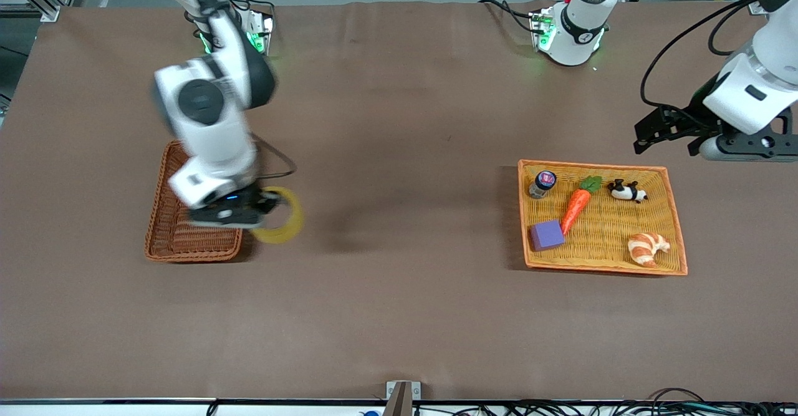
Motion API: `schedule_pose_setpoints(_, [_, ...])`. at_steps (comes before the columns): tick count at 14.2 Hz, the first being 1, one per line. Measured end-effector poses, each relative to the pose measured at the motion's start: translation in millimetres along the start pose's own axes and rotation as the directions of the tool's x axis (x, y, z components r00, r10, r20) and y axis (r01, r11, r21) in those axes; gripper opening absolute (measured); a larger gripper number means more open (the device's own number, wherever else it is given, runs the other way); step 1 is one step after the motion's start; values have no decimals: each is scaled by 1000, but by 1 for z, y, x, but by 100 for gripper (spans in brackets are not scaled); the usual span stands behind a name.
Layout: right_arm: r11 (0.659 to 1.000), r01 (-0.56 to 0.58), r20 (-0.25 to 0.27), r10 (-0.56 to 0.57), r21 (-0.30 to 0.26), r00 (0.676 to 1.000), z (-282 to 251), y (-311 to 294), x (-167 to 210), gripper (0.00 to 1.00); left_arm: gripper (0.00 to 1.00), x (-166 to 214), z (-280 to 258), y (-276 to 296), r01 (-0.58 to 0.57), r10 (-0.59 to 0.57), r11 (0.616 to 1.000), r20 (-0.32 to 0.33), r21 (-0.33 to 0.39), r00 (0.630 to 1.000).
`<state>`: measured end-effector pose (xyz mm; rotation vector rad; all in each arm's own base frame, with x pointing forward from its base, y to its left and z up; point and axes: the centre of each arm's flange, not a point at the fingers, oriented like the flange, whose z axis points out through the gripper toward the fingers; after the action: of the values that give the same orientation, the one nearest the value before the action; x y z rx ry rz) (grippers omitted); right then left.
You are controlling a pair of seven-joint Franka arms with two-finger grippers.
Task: Move tape to another basket
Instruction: 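Carry the tape roll with the right gripper over the brown basket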
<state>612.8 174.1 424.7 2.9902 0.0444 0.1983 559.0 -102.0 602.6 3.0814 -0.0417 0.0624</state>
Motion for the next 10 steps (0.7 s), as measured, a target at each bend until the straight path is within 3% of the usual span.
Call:
schedule_pose_setpoints(5, [992, 123, 94, -122, -6, 988, 45, 159, -1, 21, 100, 0, 8, 3, 4, -4, 1000, 16, 4, 1000])
schedule_pose_setpoints(10, [987, 156, 55, -158, 47, 986, 129, 194, -59, 21, 100, 0, 10, 0, 7, -8, 1000, 16, 11, 1000])
